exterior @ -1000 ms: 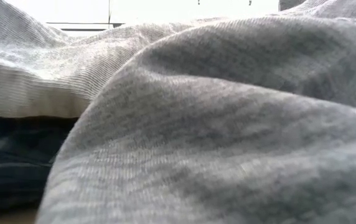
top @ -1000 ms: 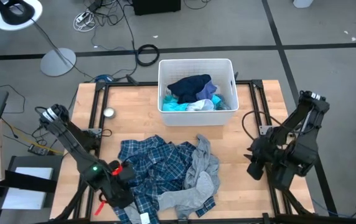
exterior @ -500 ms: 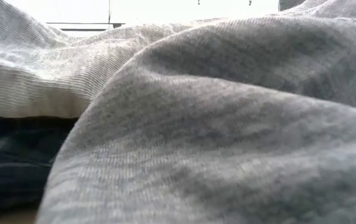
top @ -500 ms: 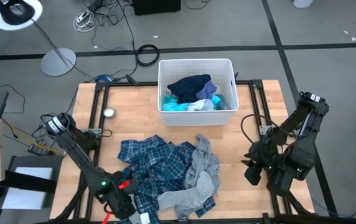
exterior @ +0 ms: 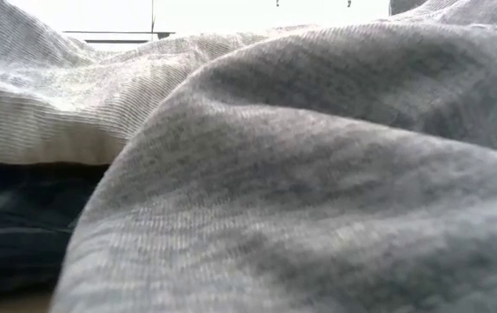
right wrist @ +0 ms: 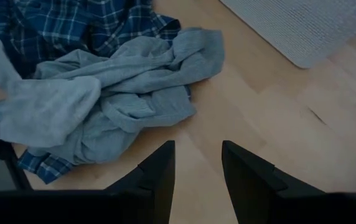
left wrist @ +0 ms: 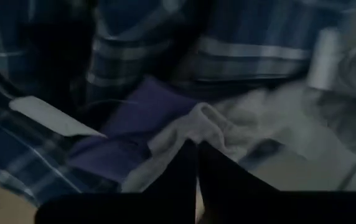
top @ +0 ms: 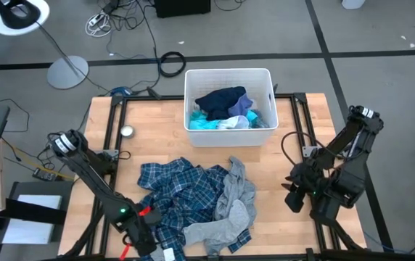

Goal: Sort clothes
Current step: Put the gray sock into the white laundry bin

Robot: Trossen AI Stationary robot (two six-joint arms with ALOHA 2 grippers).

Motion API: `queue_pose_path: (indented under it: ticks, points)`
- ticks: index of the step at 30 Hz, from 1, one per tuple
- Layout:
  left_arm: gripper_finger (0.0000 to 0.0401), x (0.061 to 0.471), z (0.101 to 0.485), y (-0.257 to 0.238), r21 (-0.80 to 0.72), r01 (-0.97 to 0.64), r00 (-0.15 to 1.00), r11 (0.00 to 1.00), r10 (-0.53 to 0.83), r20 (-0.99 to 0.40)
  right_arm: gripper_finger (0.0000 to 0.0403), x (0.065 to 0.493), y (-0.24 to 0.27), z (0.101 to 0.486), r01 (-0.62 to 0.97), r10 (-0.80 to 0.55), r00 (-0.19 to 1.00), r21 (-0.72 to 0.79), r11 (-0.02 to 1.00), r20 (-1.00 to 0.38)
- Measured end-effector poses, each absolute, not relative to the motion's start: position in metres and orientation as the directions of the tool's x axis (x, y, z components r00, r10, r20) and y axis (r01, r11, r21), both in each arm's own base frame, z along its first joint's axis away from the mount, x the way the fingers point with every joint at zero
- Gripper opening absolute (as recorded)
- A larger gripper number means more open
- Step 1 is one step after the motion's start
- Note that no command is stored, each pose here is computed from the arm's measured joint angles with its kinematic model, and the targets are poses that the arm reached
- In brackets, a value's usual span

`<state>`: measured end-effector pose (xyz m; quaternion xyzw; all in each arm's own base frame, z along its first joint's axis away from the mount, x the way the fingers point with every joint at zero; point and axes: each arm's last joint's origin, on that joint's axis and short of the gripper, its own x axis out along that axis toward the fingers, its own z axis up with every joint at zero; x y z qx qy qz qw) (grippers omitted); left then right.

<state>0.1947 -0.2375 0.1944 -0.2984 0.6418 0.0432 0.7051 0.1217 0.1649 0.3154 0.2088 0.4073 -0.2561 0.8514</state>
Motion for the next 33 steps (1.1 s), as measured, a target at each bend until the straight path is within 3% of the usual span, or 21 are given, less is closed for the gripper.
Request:
queue_pose_path:
  ticks: [11, 20, 27, 33]
  points:
    - [0.0001, 0.197, 0.316, -0.201, -0.376, -0.47, 0.383, 0.799, -0.199, -0.902, 0.0115, 0.105, 0.13, 0.271, 0.571, -0.102, 0.641, 0.383, 0.726, -0.761]
    - [0.0, 0.247, 0.394, -0.119, -0.359, -0.397, 0.594, 0.845, -0.061, -0.802, 0.0114, 0.118, 0.11, 0.228, 0.466, 0.014, 0.712, 0.487, 0.738, -0.702]
    - [0.0, 0.269, 0.466, -0.031, -0.354, -0.351, 0.827, 0.867, 0.109, -0.552, 0.0114, 0.136, 0.099, 0.203, 0.384, 0.079, 0.734, 0.51, 0.77, -0.674]
    - [0.0, 0.267, 0.511, 0.039, -0.316, -0.426, 0.899, 0.848, 0.355, -0.258, 0.0114, 0.146, 0.081, 0.194, 0.396, 0.018, 0.728, 0.442, 0.805, -0.685]
